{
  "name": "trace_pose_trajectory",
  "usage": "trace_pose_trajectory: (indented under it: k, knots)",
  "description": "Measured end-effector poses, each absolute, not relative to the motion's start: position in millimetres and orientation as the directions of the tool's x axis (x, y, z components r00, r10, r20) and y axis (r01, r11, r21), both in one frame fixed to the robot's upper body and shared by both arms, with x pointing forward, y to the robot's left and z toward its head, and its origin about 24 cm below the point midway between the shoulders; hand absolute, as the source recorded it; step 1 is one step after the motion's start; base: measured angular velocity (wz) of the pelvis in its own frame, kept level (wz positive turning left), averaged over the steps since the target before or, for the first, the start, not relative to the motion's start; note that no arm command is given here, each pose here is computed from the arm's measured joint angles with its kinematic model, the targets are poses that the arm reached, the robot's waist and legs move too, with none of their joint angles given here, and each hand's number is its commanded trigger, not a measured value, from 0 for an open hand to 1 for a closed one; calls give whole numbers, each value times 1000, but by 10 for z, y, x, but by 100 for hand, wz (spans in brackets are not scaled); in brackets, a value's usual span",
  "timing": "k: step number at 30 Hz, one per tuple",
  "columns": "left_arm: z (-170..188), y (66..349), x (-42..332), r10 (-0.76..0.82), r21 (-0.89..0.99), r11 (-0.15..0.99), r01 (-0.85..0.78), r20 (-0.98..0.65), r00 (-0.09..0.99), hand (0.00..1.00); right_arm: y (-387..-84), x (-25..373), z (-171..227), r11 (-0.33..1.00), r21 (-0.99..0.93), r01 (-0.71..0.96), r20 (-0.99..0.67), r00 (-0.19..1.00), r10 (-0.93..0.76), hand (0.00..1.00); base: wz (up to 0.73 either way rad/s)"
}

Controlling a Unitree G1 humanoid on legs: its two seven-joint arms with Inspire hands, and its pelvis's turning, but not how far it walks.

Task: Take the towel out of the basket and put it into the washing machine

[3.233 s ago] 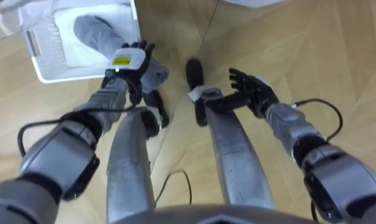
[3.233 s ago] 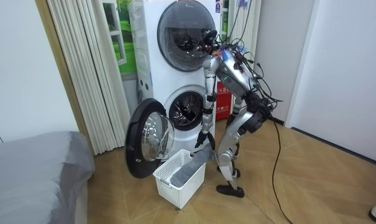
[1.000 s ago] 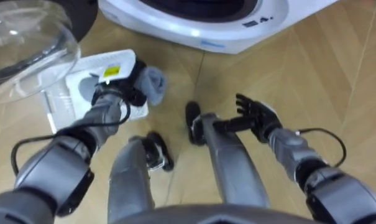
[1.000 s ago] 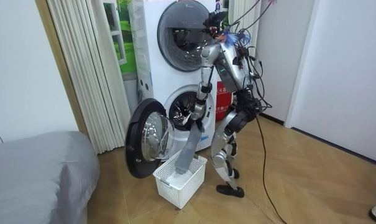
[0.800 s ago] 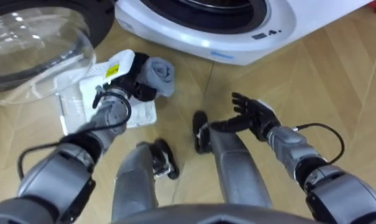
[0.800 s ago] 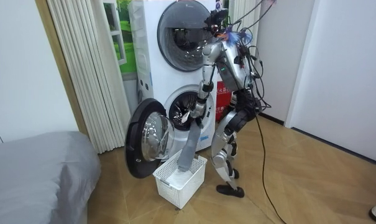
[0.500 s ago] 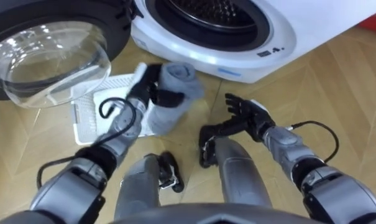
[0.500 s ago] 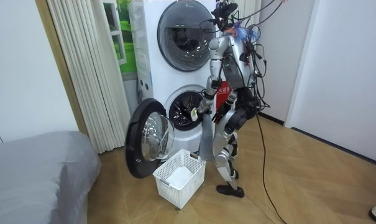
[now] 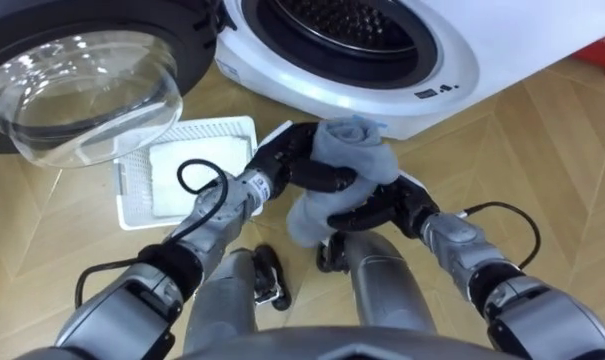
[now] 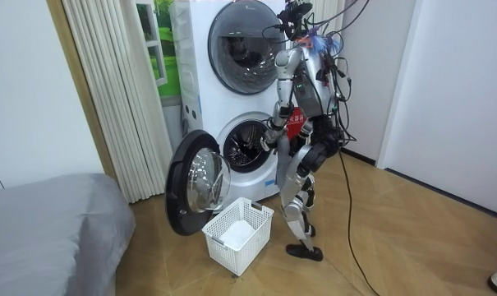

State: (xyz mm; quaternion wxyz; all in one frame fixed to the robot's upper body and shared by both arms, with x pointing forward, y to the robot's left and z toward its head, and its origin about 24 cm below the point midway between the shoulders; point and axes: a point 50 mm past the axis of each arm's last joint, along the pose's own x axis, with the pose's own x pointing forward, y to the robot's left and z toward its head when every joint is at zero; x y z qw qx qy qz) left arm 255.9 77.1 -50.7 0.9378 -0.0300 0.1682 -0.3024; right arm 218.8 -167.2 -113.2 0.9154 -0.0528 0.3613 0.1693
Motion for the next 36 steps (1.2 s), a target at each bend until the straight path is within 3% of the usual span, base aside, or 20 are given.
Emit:
trace_pose_trajectory:
  k: [11,22,23,24,25,36]
  knots:
    - [-299,690,2642,-612,-175,791,586,-193,767,100,-1656,2194,-1126,939,33,-342,-669,691,275,0,0]
    - [-293,737,2656,-617,-388,756,527,-155,771,100,-1676,2207,-1115,951,47,-307,-659,706,261,0,0]
    - [-314,750,2642,-616,-411,752,515,-162,771,100,-1682,2195,-1123,950,45,-308,-663,702,259,48,0]
    - [-342,762,2615,-620,-424,748,511,-169,766,100,-1690,2172,-1137,951,45,-306,-670,697,256,69,0]
    - [-353,769,2603,-624,-427,745,513,-173,762,100,-1692,2163,-1143,952,46,-304,-672,696,255,97,0]
    - [-598,871,2381,-611,-656,673,341,-233,757,100,-1731,2080,-1204,960,63,-273,-715,659,234,100,-1]
